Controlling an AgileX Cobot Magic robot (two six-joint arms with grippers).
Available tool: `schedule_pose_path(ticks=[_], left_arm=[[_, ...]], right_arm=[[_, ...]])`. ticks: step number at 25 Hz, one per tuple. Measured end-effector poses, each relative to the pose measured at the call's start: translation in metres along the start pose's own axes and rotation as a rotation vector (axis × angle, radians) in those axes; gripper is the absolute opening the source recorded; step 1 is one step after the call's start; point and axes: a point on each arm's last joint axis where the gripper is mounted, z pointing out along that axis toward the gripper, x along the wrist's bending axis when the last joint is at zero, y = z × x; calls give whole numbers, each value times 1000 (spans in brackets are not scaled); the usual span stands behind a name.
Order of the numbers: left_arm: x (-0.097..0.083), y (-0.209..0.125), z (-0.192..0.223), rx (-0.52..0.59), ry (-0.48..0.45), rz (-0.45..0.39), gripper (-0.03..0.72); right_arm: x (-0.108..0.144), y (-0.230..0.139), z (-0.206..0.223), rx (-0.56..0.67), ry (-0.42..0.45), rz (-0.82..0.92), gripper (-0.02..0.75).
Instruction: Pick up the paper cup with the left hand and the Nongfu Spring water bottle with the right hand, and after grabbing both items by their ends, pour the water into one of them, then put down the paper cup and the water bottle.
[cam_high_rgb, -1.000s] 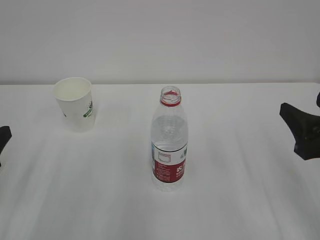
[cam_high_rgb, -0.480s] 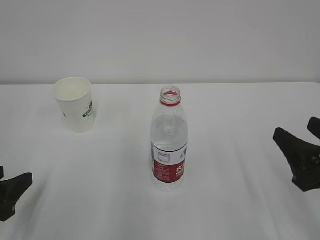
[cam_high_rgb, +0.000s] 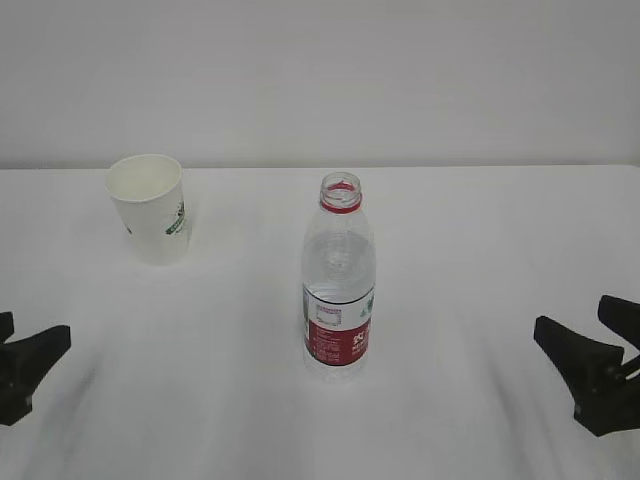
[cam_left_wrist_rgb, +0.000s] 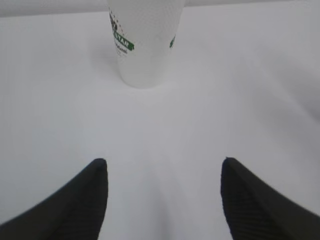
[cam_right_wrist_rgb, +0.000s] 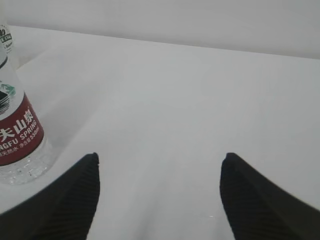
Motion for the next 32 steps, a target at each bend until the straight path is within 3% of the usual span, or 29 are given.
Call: schedule_pose_path(ticks=[11,23,32], left_arm=[[0,7,1,-38,-8,-2,515],[0,7,2,-39,-8,-2,515],[0,7,2,-39,-8,-2,482]], right_arm=[[12,5,4,-27,148,-112,568],[31,14,10,-78,400,-268,568],[33,13,9,-78,426,-284,568]])
